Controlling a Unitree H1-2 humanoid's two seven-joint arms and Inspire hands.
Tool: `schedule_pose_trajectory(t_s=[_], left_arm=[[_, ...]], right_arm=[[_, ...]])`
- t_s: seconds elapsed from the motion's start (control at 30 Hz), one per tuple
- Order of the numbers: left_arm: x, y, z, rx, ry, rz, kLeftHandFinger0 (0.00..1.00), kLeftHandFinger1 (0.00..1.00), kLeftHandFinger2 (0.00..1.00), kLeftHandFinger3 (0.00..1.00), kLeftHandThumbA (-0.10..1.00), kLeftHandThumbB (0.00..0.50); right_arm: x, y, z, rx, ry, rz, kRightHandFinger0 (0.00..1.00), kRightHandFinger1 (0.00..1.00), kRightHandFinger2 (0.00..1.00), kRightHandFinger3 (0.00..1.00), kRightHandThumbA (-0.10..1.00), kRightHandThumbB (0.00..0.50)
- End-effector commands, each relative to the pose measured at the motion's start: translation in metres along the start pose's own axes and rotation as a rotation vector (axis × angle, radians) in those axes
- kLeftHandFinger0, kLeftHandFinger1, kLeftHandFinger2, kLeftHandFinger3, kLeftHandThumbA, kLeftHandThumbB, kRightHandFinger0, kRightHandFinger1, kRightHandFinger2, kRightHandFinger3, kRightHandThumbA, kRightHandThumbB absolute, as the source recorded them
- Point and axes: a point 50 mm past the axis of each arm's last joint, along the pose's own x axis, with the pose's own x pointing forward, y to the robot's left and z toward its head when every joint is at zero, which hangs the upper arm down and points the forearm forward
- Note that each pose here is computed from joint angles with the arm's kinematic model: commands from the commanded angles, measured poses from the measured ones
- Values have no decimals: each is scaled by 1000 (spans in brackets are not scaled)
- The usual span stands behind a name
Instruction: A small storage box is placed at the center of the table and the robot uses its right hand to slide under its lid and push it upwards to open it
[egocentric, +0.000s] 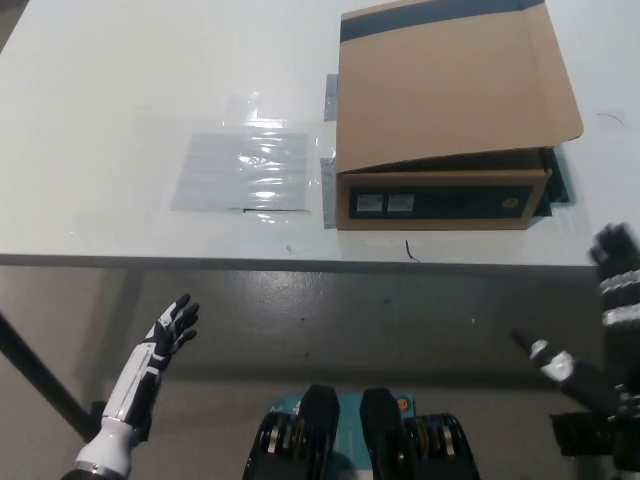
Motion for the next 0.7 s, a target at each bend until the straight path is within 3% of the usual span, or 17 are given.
schedule_pose_trajectory(t_s=[0.0,0.3,0.57,0.67], left_arm=[[8,4,13,12,-89,-20,1000,1000,1000,1000,1000,500],[5,4,10,20,-81,-12,1000,1000,1000,1000,1000,500],[0,-1,8,21,-72,-26,1000,1000,1000,1000,1000,500],[0,0,9,20,-71,-27,1000,1000,1000,1000,1000,500]], right_arm=[[30,-14,25,97,-128,-56,1000,1000,1000,1000,1000,175],[77,-33,20,342,-102,-148,1000,1000,1000,1000,1000,148],[104,-45,-9,453,-35,-166,1000,1000,1000,1000,1000,223],[115,-44,-20,501,-16,-176,1000,1000,1000,1000,1000,213]])
